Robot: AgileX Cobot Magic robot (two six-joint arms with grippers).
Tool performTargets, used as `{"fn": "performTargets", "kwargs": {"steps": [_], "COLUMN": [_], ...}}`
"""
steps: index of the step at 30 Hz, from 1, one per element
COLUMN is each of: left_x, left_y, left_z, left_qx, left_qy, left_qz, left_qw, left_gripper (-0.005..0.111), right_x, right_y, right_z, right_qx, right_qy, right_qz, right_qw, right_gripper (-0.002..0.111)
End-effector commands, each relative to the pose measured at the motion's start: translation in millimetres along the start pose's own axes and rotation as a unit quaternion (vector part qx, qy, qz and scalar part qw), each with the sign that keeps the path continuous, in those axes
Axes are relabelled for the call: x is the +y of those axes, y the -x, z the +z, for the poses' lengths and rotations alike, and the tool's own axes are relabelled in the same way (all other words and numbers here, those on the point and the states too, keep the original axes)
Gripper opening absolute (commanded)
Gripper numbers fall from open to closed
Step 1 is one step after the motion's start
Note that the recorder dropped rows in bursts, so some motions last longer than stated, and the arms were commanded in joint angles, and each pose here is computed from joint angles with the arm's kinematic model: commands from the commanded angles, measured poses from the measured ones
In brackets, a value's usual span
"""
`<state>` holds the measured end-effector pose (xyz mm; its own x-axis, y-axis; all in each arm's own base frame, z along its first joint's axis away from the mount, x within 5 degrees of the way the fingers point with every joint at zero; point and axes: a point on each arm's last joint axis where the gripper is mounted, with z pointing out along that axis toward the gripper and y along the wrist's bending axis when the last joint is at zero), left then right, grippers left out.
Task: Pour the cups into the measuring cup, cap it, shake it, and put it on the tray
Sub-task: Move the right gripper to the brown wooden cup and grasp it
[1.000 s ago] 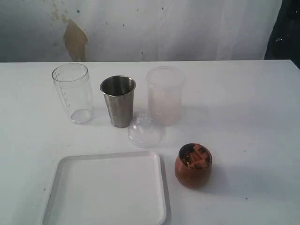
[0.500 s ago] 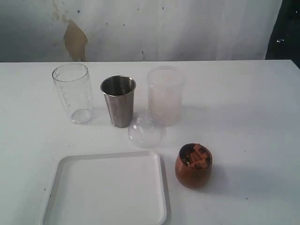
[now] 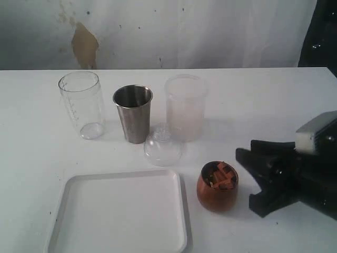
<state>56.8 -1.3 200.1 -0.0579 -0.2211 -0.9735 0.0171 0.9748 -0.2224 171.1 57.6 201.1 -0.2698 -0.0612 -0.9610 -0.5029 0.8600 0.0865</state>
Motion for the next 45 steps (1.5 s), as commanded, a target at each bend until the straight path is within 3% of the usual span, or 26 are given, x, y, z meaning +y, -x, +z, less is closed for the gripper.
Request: {"fn": "performTargets", "kwargs": {"steps": [1, 3, 7, 11, 18, 27, 45], "left_x": [-0.5, -0.5, -0.5, -0.5, -0.5, -0.5, -0.5], "left_y": [1.8, 1.8, 1.8, 1.8, 1.8, 1.8, 1.8], "left_z": [-0.5, -0.5, -0.5, -0.5, -0.5, -0.5, -0.5], "left_qx": [-0.008, -0.008, -0.008, -0.008, -0.008, -0.008, -0.008], "left_qy": [-0.002, -0.002, -0.002, -0.002, -0.002, -0.002, -0.002], "left_qz": [0.001, 0.001, 0.001, 0.001, 0.001, 0.001, 0.001], "left_qw": [1.0, 1.0, 1.0, 1.0, 1.0, 1.0, 1.0], "left_gripper": [0.0, 0.0, 0.0, 0.0, 0.0, 0.0, 0.0], "right_x": [7.7, 10.5, 9.2, 6.0, -2.3, -12.7, -17.8], "right_y": [-11.2, -14.4, -25.8, -38.1, -50.8, -64.0, -86.0], "right_z": [3.9, 6.8, 14.3, 21.8, 36.9, 48.8, 71.1], "right_qx": [0.001, -0.002, 0.027, 0.053, 0.025, 0.012, 0.046], "right_qy": [0.05, 0.074, 0.084, 0.085, 0.072, 0.038, 0.063], "right_qz": [0.008, 0.013, 0.022, 0.006, -0.031, -0.021, 0.011], "right_qw": [0.999, 0.997, 0.996, 0.995, 0.997, 0.999, 0.997], "right_gripper": [0.069, 0.086, 0.097, 0.097, 0.097, 0.097, 0.097]}}
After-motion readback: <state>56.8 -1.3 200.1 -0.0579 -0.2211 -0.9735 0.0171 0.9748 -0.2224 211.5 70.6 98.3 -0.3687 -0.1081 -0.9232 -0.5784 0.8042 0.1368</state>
